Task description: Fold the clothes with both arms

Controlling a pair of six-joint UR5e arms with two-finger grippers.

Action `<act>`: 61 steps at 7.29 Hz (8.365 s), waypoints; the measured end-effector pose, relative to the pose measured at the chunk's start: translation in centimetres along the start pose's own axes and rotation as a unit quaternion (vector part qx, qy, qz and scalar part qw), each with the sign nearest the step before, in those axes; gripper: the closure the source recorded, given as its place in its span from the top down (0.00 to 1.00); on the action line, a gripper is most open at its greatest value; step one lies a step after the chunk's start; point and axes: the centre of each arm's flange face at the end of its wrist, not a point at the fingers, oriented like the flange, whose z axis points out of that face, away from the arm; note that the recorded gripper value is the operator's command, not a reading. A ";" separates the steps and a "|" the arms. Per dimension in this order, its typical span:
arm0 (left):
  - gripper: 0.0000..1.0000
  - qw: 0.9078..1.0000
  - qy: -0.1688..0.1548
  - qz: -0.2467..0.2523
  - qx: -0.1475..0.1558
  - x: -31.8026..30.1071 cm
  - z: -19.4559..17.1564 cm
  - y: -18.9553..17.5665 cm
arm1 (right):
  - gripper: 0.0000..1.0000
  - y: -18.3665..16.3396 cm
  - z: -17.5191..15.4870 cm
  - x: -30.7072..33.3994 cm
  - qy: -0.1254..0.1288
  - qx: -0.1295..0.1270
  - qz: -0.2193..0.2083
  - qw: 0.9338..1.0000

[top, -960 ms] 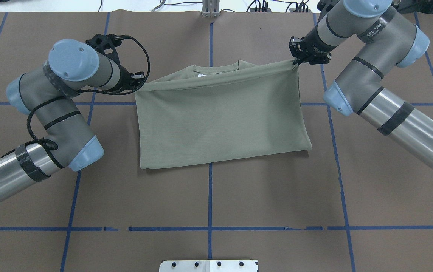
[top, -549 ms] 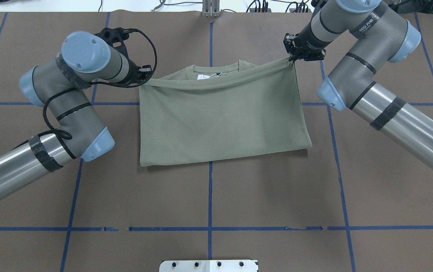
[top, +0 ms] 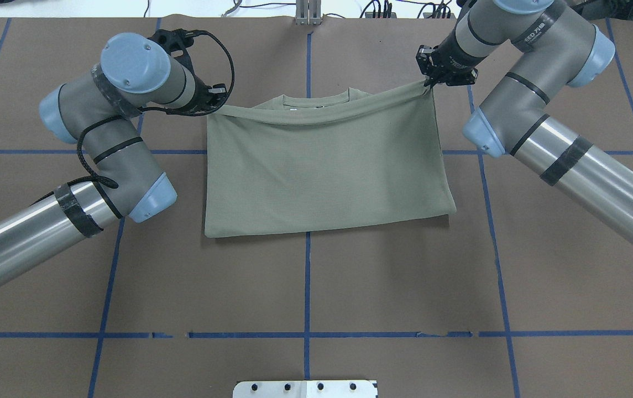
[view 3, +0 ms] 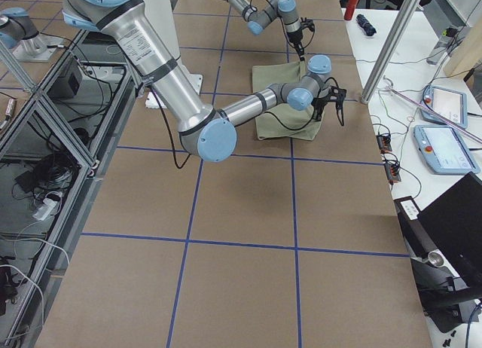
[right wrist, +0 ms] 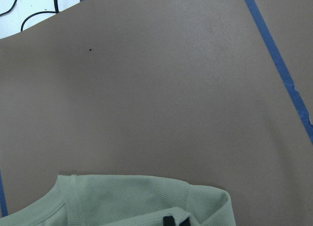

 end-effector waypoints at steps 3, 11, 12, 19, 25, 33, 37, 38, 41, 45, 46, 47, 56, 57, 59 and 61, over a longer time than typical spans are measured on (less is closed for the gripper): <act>0.00 1.000 -0.007 0.000 0.000 -0.4 0.8 -0.3 | 0.00 -0.5 -0.1 0.4 0.002 0.002 0.004 1.000; 1.00 1.000 -0.001 0.005 0.003 0.2 0.3 -0.8 | 1.00 -0.4 0.0 0.0 -0.004 0.003 -0.047 0.999; 1.00 1.000 0.000 0.004 0.004 0.2 0.1 -1.1 | 1.00 -0.3 0.1 0.6 -0.005 0.003 -0.063 0.998; 1.00 1.000 0.024 0.006 0.011 1.2 -2.9 -1.1 | 1.00 17.4 1.1 11.6 -0.009 -0.064 -0.119 0.991; 1.00 1.000 0.020 0.006 0.009 0.1 -2.3 -0.8 | 0.00 20.6 3.6 11.7 0.010 -0.069 -0.136 0.988; 0.99 0.999 0.033 0.008 0.014 0.9 -3.9 -0.6 | 0.00 28.3 -3.9 20.7 0.005 -0.158 -0.154 0.975; 0.99 0.999 0.041 0.008 0.018 1.4 -4.8 -0.6 | 1.00 37.9 -6.9 25.2 0.024 -0.291 -0.195 0.936; 0.99 0.999 0.044 0.009 0.019 1.5 -5.1 -0.6 | 1.00 39.1 -7.2 25.2 0.022 -0.317 -0.199 0.927; 0.99 0.998 0.053 0.013 0.009 2.0 -5.6 0.3 | 1.00 37.3 -8.9 24.1 -0.001 -0.309 -0.188 0.932; 0.99 0.989 0.072 -0.069 -0.109 4.3 -6.9 15.5 | 1.00 26.9 -12.0 20.7 -0.053 -0.176 -0.143 0.973; 0.99 0.985 0.060 -0.094 -0.130 5.2 -7.4 19.7 | 1.00 25.4 -12.4 20.0 -0.060 -0.155 -0.137 0.976; 0.99 0.982 0.045 -0.112 -0.142 5.7 -7.2 23.6 | 1.00 24.5 -12.4 19.3 -0.067 -0.145 -0.136 0.978; 0.00 0.980 0.010 -0.135 -0.145 6.3 -4.4 29.1 | 1.00 23.3 -12.8 18.9 -0.072 -0.135 -0.131 0.980; 0.00 0.980 0.012 -0.133 -0.146 6.4 -4.6 29.0 | 1.00 23.1 -12.9 19.0 -0.072 -0.134 -0.129 0.980; 0.00 0.981 0.015 -0.138 -0.134 6.2 -4.9 26.8 | 1.00 22.9 -13.0 19.1 -0.072 -0.132 -0.127 0.980; 0.00 0.987 0.012 -0.131 -0.092 4.8 -4.7 20.1 | 1.00 22.7 -13.2 19.0 -0.074 -0.129 -0.127 0.981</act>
